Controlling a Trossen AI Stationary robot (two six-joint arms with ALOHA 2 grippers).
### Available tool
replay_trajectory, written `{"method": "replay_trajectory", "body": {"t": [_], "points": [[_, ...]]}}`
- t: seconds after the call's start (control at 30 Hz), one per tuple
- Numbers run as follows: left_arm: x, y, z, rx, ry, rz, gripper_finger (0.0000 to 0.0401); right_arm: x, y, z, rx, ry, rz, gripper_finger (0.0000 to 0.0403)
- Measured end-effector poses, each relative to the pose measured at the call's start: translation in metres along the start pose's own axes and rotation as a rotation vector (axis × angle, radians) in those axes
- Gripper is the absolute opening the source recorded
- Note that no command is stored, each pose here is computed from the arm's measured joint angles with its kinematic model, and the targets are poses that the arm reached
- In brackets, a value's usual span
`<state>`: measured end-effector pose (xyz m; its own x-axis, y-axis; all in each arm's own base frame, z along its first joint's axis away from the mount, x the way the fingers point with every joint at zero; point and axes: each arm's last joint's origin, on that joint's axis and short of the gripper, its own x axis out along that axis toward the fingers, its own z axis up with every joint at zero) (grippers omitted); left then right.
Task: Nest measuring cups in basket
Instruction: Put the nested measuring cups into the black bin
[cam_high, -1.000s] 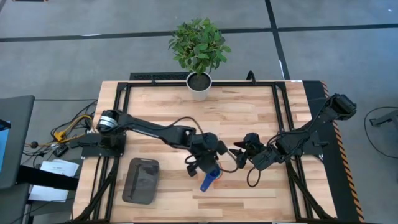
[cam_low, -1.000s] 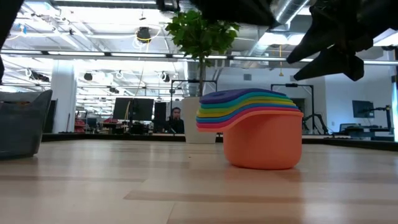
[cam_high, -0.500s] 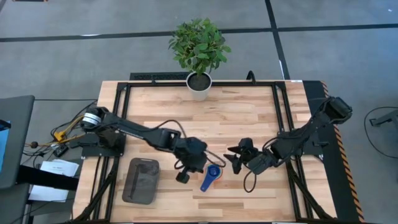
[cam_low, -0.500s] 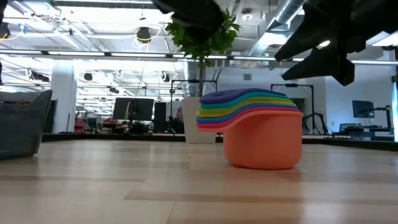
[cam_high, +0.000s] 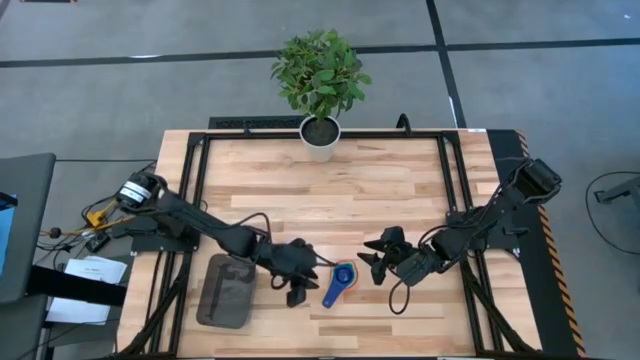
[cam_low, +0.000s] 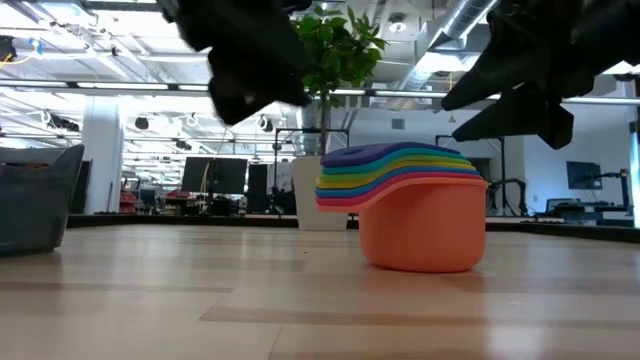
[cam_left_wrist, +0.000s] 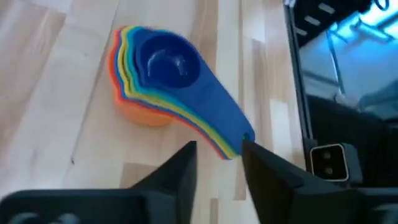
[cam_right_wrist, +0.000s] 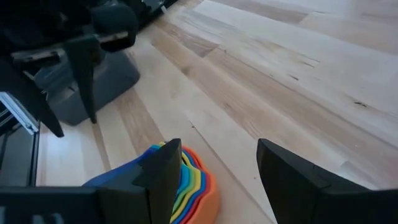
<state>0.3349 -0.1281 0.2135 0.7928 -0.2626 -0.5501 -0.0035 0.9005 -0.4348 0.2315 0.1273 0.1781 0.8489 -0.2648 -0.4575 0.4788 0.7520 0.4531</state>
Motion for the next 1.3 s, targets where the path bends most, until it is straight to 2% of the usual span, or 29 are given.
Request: {"method": "replay_trajectory", "body": {"t": [0.27,0.5,0.7,1.03,1.17,1.3], "points": [[0.003,0.005,-0.021,-0.146,-0.088,0.009,0.0232,0.001,0.000,0.000,-0.013,0.017,0.013,0.0234],[0.013,0.015,-0.034,-0.215,-0.100,0.019,0.0291,0.002,-0.001,0.001,-0.024,0.016,0.004,0.0234],[0.021,0.021,-0.041,-0.205,-0.059,0.038,0.0300,0.002,-0.002,0.001,-0.028,0.018,-0.002,0.0234],[0.021,0.030,-0.035,-0.144,-0.068,0.064,0.0300,0.007,-0.004,0.008,0.003,-0.006,-0.012,0.0234],[0.016,0.034,-0.027,-0.125,-0.056,0.025,0.0300,0.009,0.000,0.014,0.058,-0.043,0.026,0.0234],[0.002,0.033,-0.020,-0.089,-0.041,0.043,0.0300,0.008,0.006,0.017,0.100,-0.073,0.076,0.0234]]}}
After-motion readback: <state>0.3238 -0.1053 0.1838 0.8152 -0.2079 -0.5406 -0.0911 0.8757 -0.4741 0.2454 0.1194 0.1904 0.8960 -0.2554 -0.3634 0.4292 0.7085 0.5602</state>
